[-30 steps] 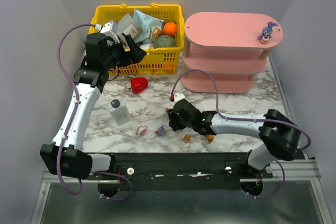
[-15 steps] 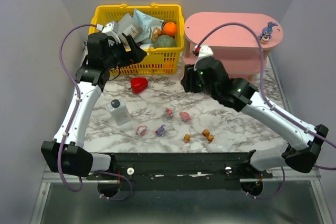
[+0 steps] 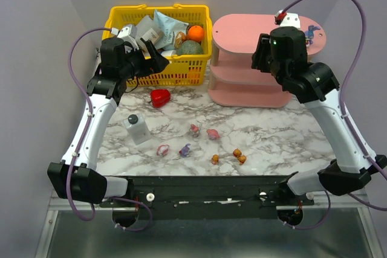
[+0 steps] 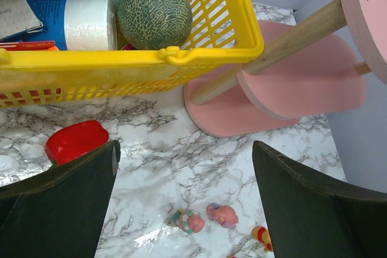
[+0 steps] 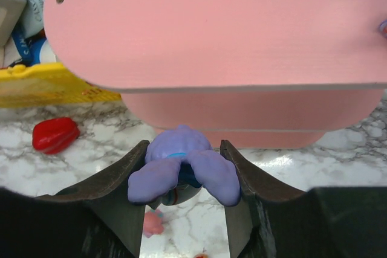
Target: Place and organize the plastic toys onto the shelf
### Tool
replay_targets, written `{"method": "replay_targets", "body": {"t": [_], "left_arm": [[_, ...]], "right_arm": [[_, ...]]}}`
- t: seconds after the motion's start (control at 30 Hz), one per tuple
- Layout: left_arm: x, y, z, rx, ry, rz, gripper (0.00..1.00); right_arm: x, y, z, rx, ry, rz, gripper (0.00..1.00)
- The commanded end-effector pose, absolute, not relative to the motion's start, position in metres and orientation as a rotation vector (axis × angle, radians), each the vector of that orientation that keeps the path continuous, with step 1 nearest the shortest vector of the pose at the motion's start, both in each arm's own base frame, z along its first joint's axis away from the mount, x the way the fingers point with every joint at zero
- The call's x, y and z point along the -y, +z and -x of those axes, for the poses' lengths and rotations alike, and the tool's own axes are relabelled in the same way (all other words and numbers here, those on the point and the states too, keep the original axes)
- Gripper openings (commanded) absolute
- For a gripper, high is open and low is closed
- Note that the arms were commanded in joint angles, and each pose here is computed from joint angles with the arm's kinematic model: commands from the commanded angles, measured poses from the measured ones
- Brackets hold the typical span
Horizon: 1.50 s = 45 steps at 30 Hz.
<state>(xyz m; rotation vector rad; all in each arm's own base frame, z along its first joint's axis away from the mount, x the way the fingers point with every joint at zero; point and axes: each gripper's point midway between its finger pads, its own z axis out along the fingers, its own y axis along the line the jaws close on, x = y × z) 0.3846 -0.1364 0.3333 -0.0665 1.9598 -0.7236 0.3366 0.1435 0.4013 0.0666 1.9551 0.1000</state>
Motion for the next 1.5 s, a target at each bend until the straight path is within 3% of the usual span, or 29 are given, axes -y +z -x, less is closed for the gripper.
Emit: {"method": "replay_targets", "body": {"t": [0.0,0.17,0.7,1.2,1.47], "left_arm": [[0.138,0.337,-0.380,-1.959,-0.729,0.060,0.99],[0.137,0.337,-0.381,-1.959,-0.720,0.061,0.99],[0.138,0.331,-0.387,-1.979,-0.721,0.062,0.99],[0.139,0.329,-0.392,-1.992,-0.715,0.061,0.99],[0.139,0.328,-0.395,-1.998,-0.714,0.065,0.99]], "right_arm": [[-0.123,0.420,-0.352,-1.925,0.021,-0.099,0.21],[-0.108,0.433,-0.371,-1.911,0.002,-0.136,0.23],[-0.098,0.402,-0.409,-2.021,0.005,-0.143,0.30],[-0.093,0.384,-0.426,-2.082,0.024,-0.156,0.48],[-0.094,0.385,-0.428,-2.068,0.033,-0.144,0.66]]}}
